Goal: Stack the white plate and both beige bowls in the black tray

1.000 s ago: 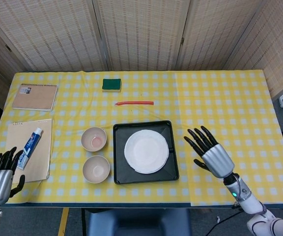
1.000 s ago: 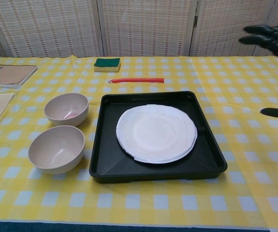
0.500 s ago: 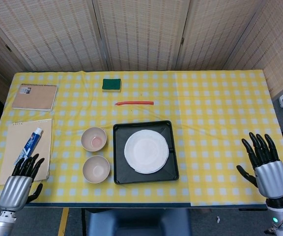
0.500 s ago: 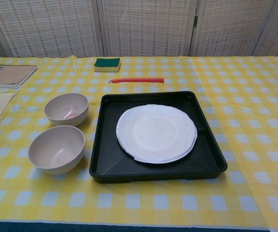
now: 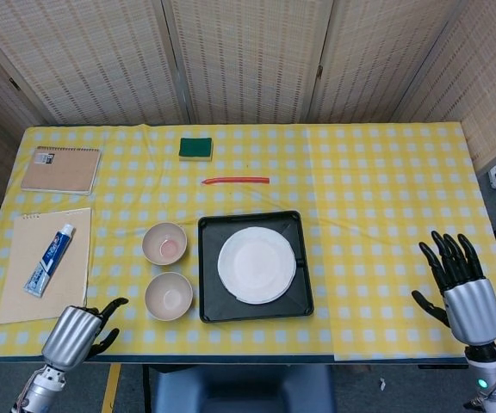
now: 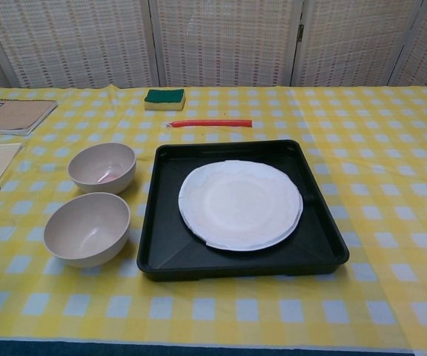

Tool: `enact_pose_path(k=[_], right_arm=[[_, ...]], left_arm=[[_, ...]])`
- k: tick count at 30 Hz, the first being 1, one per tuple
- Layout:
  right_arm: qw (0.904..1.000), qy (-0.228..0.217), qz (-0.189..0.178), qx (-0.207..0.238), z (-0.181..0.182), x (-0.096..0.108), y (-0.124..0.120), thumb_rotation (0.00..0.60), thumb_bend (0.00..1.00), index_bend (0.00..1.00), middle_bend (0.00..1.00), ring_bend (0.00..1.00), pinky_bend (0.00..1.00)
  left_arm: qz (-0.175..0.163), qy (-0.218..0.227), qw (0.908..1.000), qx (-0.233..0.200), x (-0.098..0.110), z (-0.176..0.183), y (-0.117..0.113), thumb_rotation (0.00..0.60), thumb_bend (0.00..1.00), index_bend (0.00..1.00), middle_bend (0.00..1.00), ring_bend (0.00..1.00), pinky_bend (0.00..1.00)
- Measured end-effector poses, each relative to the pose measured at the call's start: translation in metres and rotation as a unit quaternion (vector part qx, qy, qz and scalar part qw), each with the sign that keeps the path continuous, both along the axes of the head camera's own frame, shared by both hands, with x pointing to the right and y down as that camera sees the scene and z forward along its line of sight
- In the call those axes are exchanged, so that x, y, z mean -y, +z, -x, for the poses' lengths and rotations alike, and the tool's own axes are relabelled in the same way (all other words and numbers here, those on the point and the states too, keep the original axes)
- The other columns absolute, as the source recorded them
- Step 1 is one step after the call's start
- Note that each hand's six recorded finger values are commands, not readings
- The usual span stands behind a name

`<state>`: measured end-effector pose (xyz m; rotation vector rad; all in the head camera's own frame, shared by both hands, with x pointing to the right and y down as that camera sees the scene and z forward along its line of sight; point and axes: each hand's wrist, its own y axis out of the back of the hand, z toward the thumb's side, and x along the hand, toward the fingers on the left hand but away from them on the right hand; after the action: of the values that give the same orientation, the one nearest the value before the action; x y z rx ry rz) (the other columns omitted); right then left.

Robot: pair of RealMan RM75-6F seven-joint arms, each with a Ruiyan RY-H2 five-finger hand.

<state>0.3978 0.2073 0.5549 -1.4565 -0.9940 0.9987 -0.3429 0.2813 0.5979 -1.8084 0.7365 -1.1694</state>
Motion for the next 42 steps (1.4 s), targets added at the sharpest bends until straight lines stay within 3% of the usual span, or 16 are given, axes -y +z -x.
enact_pose_path(k=[2, 9, 15, 34, 42], right_arm=[[1.0000, -0.003, -0.005, 0.004, 0.002, 0.000, -0.001, 0.600, 0.16, 0.00, 0.00, 0.00, 0.00], [0.9998, -0.011, -0.006, 0.015, 0.005, 0.001, 0.005, 0.600, 0.16, 0.00, 0.00, 0.00, 0.00], [0.9999, -0.009, 0.003, 0.014, 0.005, 0.003, 0.011, 0.600, 0.16, 0.00, 0.00, 0.00, 0.00], [0.9997, -0.003, -0.004, 0.025, 0.002, 0.005, 0.006, 0.600, 0.16, 0.00, 0.00, 0.00, 0.00], [0.9994, 0.007, -0.024, 0.024, -0.002, 0.006, -0.002, 0.600, 0.16, 0.00, 0.00, 0.00, 0.00]], left_arm=[[0.008, 0.004, 1.0000, -0.003, -0.002, -0.003, 0.005, 0.600, 0.34, 0.41, 1.00, 0.98, 1.00], [0.081, -0.004, 0.9963, -0.030, 0.004, -0.017, 0.023, 0.600, 0.31, 0.45, 1.00, 0.99, 1.00], [0.080, -0.009, 0.9954, -0.053, 0.011, -0.030, 0.027, 0.600, 0.28, 0.47, 1.00, 0.99, 1.00], [0.074, 0.016, 0.9958, -0.050, 0.015, -0.057, 0.060, 0.600, 0.29, 0.52, 1.00, 1.00, 1.00], [0.094, 0.016, 0.9940, -0.053, 0.015, -0.062, 0.073, 0.600, 0.29, 0.52, 1.00, 1.00, 1.00]])
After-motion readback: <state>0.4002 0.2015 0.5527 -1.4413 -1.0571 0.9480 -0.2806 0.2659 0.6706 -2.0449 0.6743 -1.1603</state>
